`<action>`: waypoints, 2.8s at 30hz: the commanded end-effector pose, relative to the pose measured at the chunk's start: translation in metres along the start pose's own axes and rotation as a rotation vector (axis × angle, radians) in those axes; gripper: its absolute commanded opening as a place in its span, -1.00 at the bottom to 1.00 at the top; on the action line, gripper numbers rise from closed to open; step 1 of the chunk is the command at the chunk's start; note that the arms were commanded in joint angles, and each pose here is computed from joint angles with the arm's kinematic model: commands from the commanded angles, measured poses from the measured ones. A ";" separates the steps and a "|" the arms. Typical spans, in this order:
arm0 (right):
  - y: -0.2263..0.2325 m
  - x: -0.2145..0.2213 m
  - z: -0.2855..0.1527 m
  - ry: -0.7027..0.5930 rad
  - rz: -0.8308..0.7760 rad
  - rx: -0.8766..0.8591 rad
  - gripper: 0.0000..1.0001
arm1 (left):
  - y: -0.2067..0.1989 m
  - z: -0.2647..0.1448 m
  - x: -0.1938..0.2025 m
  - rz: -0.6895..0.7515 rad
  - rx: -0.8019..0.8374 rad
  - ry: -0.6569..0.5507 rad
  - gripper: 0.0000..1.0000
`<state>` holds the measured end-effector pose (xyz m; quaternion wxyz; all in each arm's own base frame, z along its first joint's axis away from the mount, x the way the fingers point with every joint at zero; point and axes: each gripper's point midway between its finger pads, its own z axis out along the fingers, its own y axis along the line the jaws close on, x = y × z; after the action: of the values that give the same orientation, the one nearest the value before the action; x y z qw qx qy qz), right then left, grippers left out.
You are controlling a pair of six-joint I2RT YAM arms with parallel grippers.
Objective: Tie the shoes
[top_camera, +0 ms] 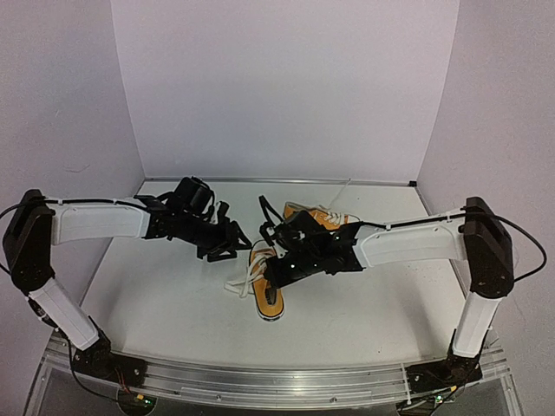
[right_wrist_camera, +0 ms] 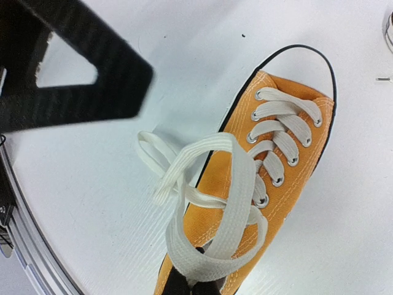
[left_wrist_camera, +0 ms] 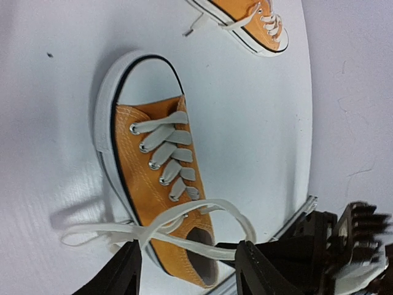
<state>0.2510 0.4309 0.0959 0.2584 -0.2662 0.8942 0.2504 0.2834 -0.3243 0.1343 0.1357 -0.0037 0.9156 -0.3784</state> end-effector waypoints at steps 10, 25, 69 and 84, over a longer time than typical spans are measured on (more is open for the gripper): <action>-0.016 -0.008 -0.024 -0.049 0.008 0.042 -1.00 | 0.058 -0.027 0.020 0.224 -0.197 -0.046 0.03; -0.024 -0.010 -0.031 -0.056 0.013 0.056 -1.00 | 0.052 0.003 0.024 0.183 0.012 -0.113 -0.08; -0.128 0.019 -0.125 -0.171 0.247 0.189 -1.00 | 0.081 -0.063 -0.027 0.092 -0.308 -0.282 -1.00; -0.223 0.097 -0.160 -0.226 0.597 0.478 -1.00 | 0.175 -0.097 -0.021 -0.193 -0.519 -0.298 -1.00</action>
<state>0.2531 0.1707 0.0728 0.2861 0.0202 0.9469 0.1450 0.2996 -0.1492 0.0845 0.2251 -0.1527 0.9502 -0.1520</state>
